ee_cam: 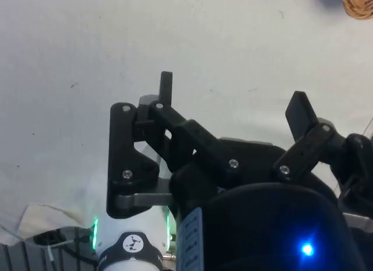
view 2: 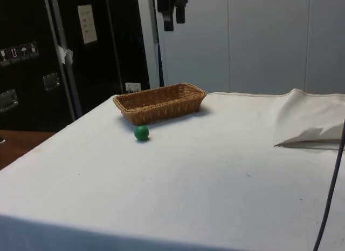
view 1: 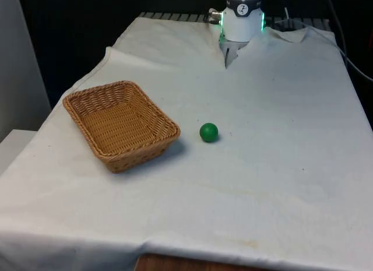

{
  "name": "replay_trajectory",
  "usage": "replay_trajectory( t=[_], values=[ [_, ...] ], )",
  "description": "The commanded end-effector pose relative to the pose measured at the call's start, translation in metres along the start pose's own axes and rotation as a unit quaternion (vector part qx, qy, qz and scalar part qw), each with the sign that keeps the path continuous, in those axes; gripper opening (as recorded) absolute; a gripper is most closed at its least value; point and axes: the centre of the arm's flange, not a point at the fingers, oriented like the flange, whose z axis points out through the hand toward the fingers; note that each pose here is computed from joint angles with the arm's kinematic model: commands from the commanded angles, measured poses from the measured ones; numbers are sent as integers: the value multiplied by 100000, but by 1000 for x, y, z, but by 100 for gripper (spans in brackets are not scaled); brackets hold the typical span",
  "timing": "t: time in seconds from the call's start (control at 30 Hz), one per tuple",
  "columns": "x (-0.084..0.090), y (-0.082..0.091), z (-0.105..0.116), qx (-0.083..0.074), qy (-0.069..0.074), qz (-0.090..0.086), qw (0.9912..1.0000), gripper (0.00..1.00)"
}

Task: Pick up the ball and place it into the basket.

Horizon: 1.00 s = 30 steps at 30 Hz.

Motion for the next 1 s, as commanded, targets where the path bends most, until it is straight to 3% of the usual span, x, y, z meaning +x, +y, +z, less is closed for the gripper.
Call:
replay_trajectory(
  t=[0.0, 0.27, 0.3, 0.57, 0.6, 0.73, 0.87, 0.9, 0.97],
  values=[
    [2, -1, 3, 70, 19, -32, 100000, 100],
    [12, -3, 13, 1010, 1006, -53, 99990, 100],
    [11, -3, 12, 542, 894, 20, 99995, 100],
    [23, -5, 24, 2687, 2583, -530, 99929, 100],
    [22, -6, 25, 2140, 2466, -509, 99945, 100],
    [29, -7, 28, 3680, 3546, -1084, 99863, 100],
    [34, -8, 35, 4280, 4091, -1538, 99813, 100],
    [33, -8, 34, 3809, 3925, -1480, 99839, 100],
    [37, -9, 41, 4726, 4339, -1875, 99776, 100]
  ],
)
